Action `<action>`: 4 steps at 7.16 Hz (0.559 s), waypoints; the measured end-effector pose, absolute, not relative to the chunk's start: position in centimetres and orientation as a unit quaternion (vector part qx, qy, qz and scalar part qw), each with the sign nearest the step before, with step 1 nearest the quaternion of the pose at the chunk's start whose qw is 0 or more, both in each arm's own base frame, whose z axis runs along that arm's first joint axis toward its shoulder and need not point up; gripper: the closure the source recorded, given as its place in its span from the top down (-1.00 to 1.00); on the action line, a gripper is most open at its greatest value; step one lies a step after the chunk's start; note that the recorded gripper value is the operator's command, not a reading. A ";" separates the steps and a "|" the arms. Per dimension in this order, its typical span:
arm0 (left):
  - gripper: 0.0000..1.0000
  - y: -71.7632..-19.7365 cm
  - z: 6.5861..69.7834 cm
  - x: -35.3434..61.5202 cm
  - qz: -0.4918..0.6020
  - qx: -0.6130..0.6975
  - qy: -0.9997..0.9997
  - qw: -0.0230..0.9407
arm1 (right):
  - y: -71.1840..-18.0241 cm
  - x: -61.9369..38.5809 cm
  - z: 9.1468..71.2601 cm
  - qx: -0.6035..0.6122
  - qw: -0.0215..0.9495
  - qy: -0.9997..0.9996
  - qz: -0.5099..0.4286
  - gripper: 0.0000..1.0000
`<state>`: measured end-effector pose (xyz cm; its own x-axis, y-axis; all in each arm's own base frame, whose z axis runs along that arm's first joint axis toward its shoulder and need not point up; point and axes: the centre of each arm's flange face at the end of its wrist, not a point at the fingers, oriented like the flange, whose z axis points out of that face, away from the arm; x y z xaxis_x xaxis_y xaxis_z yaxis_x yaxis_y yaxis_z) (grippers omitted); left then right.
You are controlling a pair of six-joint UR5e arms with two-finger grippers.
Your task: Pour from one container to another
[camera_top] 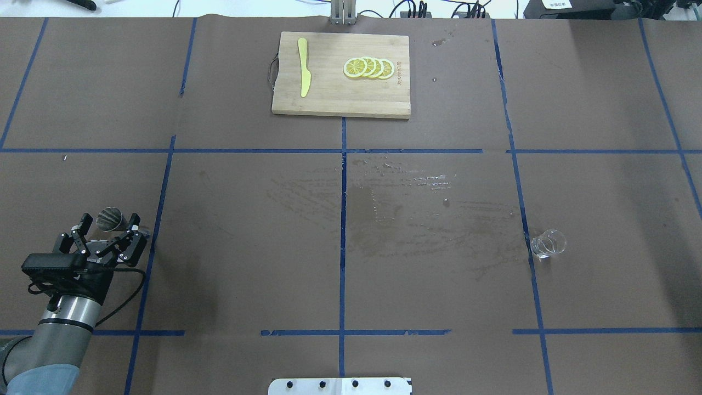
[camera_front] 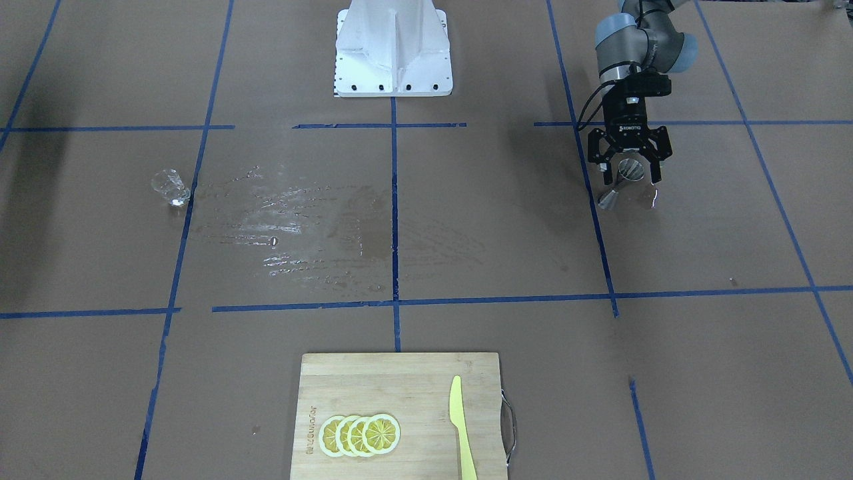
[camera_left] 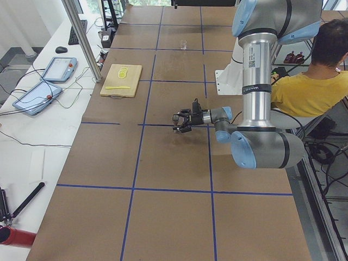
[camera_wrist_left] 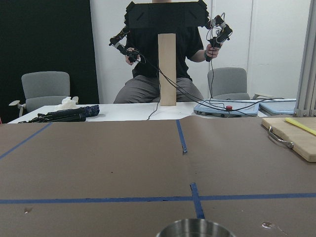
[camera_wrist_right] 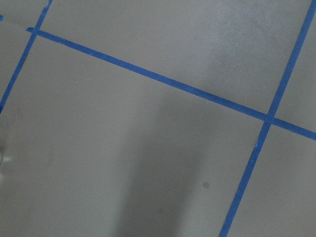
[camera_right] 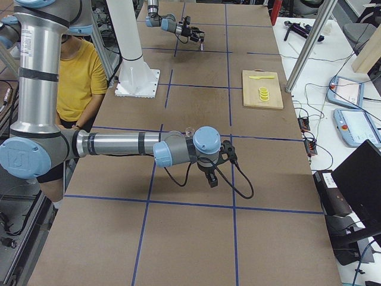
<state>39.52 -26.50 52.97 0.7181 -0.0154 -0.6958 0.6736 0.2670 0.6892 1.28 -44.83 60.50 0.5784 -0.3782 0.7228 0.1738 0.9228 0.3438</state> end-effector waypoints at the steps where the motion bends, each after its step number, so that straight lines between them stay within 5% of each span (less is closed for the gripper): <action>1: 0.88 -26.4 53.3 39.7 -0.232 0.559 0.293 0.741 | -44.8 1.3 60.5 0.118 0.880 -0.432 -0.157 1.00; 4: 0.63 -26.0 53.8 40.6 -0.229 0.554 0.300 0.742 | -44.8 1.3 60.6 0.118 0.881 -0.432 -0.156 1.00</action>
